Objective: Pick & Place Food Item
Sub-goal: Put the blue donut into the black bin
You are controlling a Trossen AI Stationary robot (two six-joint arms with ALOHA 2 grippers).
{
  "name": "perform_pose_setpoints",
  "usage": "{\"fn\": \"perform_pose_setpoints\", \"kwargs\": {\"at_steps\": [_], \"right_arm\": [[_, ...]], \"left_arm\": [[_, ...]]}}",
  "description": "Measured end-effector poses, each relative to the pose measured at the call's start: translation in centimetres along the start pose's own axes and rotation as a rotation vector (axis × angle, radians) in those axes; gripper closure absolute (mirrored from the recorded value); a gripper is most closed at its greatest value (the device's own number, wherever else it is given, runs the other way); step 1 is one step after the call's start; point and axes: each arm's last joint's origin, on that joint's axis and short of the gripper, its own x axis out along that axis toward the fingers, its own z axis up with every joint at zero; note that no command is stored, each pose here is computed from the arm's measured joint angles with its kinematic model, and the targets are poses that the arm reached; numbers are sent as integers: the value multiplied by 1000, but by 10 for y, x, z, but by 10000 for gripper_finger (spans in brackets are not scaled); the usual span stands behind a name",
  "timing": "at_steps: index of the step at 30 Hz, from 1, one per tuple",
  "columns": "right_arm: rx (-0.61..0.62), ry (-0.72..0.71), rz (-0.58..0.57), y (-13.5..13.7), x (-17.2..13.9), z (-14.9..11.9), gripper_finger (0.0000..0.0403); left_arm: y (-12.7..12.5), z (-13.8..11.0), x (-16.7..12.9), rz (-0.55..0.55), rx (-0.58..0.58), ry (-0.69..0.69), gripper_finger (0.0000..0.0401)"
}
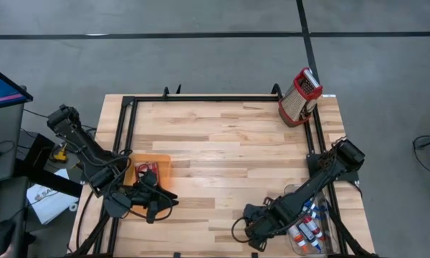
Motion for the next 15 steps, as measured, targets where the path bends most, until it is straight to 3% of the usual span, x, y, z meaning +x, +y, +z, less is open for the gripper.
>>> {"fn": "perform_pose_setpoints", "kwargs": {"at_steps": [9,15], "right_arm": [[-45,-10,-3,-6,0,12,237],[-31,93,-24,-20,-1,25,229]], "left_arm": [[0,0,0,0,-1,0,261],[0,0,0,-4,-5,-2,261]]}}
